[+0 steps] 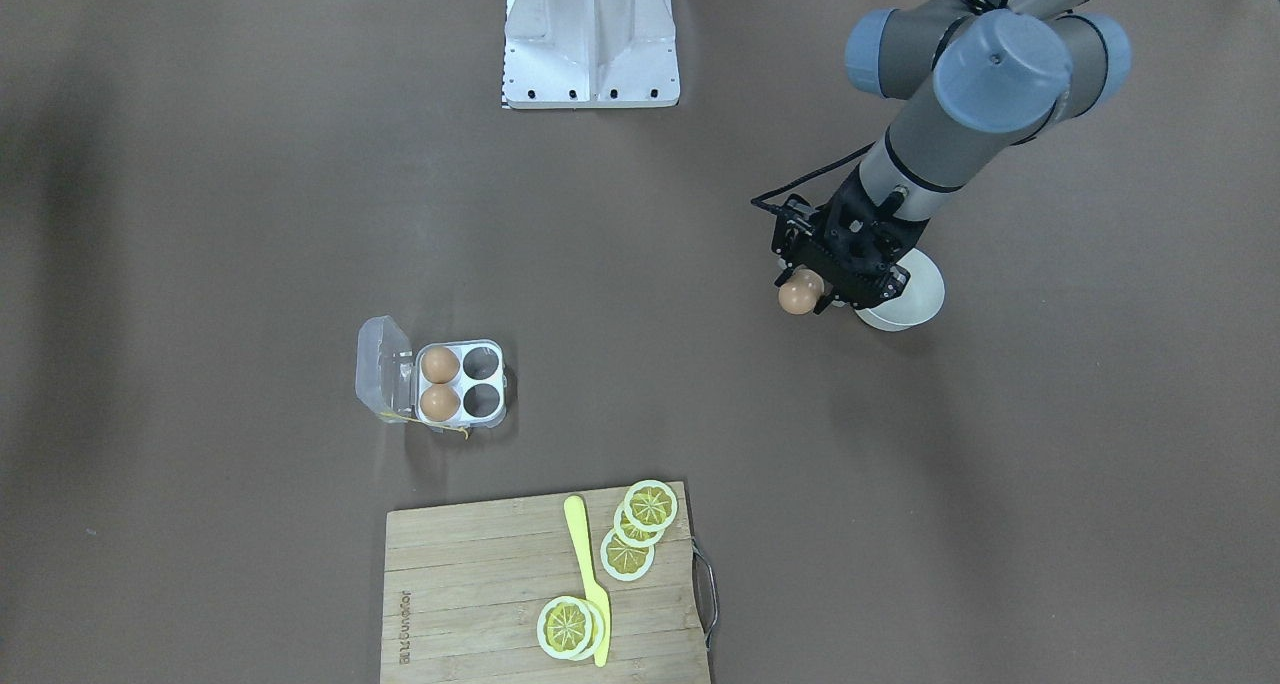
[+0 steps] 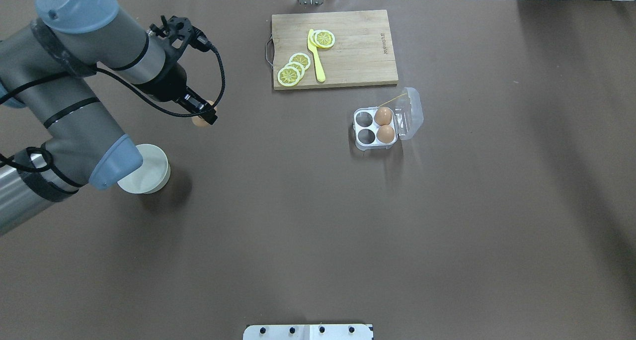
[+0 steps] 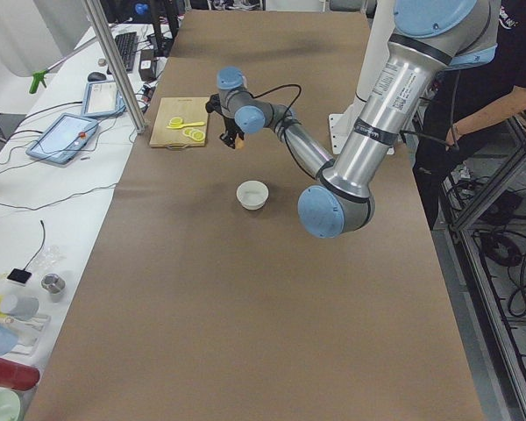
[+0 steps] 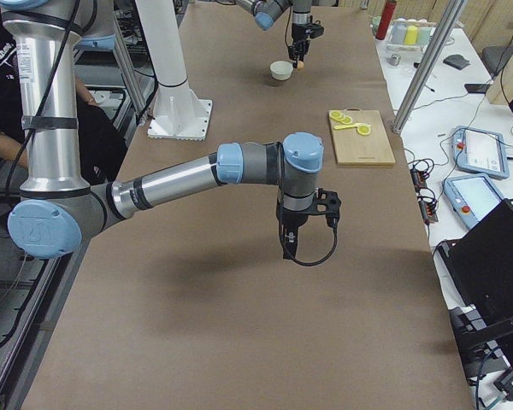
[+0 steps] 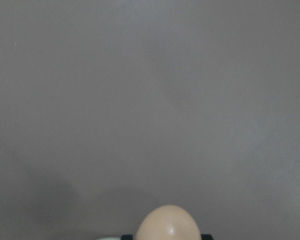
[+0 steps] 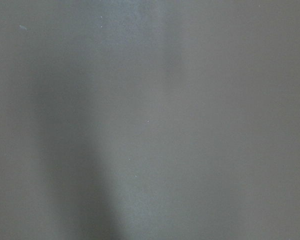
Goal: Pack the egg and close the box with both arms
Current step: 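Lift the egg and carry it with the left gripper to the egg box, then lower the egg into an empty cup and open the left gripper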
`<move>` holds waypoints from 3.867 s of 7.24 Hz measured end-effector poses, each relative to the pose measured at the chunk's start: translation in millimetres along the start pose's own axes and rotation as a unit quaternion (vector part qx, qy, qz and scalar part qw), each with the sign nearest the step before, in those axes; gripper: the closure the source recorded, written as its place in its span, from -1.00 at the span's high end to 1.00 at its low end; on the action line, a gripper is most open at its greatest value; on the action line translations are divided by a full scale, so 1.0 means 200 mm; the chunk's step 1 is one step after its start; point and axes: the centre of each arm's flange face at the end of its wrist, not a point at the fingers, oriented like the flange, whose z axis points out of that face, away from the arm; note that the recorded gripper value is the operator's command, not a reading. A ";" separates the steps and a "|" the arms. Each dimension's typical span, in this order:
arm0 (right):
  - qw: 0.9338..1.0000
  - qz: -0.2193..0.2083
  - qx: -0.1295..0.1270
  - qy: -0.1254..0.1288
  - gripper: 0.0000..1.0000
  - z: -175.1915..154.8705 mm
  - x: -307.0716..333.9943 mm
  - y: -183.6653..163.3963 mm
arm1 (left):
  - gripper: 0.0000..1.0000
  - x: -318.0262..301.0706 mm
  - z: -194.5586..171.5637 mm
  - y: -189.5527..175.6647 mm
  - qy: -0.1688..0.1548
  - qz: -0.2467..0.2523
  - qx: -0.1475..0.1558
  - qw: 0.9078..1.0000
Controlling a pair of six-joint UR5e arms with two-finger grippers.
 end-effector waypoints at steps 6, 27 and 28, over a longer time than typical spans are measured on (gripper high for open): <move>1.000 0.008 -0.005 -0.004 1.00 0.02 0.03 0.03 | -0.10 0.57 0.32 -0.27 0.057 -0.045 0.113 0.991; 1.000 0.014 0.004 -0.005 1.00 -0.02 0.14 0.13 | -0.09 1.26 0.88 -0.45 -0.055 -0.092 0.303 0.947; 1.000 0.014 0.005 -0.005 1.00 -0.02 0.14 0.13 | -0.08 1.27 0.88 -0.45 -0.056 -0.092 0.305 0.946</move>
